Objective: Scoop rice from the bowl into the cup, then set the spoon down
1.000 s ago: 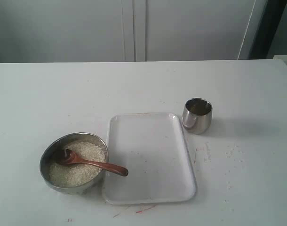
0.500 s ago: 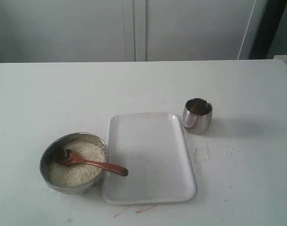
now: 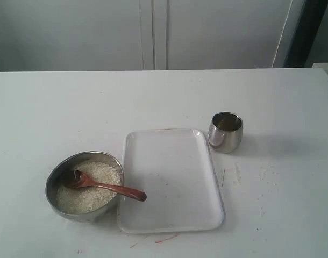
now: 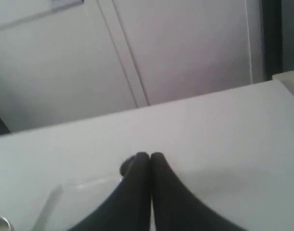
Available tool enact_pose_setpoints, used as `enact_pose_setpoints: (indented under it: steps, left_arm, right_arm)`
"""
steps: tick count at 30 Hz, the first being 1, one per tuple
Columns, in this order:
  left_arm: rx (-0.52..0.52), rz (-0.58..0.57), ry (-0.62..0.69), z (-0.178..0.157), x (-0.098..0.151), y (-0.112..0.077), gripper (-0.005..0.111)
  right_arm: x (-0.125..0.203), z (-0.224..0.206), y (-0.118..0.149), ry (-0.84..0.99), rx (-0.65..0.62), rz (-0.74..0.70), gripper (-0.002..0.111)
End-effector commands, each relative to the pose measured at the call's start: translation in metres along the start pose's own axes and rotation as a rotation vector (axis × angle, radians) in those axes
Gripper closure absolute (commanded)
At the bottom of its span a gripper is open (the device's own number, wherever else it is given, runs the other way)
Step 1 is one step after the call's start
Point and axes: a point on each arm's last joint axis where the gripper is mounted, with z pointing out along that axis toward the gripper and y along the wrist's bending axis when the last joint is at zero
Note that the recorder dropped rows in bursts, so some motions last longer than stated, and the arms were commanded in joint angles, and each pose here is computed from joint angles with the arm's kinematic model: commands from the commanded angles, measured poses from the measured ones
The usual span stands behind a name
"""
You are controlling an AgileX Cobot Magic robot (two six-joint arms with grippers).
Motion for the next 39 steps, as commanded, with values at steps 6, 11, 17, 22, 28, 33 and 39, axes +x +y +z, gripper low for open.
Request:
enact_pose_setpoints:
  steps: [6, 11, 17, 22, 28, 33, 39]
  left_arm:
    - [0.003, -0.012, -0.009, 0.000, -0.002, -0.001, 0.092]
    - [0.003, -0.012, -0.009, 0.000, -0.002, -0.001, 0.092]
    - [0.003, -0.012, -0.009, 0.000, -0.002, -0.001, 0.092]
    - [0.003, -0.012, -0.009, 0.000, -0.002, -0.001, 0.092]
    - [0.003, -0.012, -0.009, 0.000, -0.002, -0.001, 0.092]
    - [0.003, -0.012, -0.009, 0.000, -0.002, -0.001, 0.092]
    - [0.003, -0.012, -0.009, 0.000, -0.002, -0.001, 0.092]
  right_arm:
    - [-0.056, 0.040, 0.030, 0.500, 0.035, -0.247, 0.108]
    - [-0.082, 0.080, 0.052, 0.676, -0.025, -0.353, 0.108]
    - [-0.071, 0.145, 0.105, 0.828, -0.232, -0.450, 0.108]
    - [-0.016, 0.185, 0.158, 1.019, -0.361, -0.604, 0.108]
    - [0.044, 0.202, 0.213, 1.092, -0.584, -0.709, 0.108]
    - [0.076, 0.198, 0.243, 1.061, -0.686, -0.884, 0.108]
    - [0.088, 0.199, 0.253, 1.003, -0.686, -0.964, 0.108]
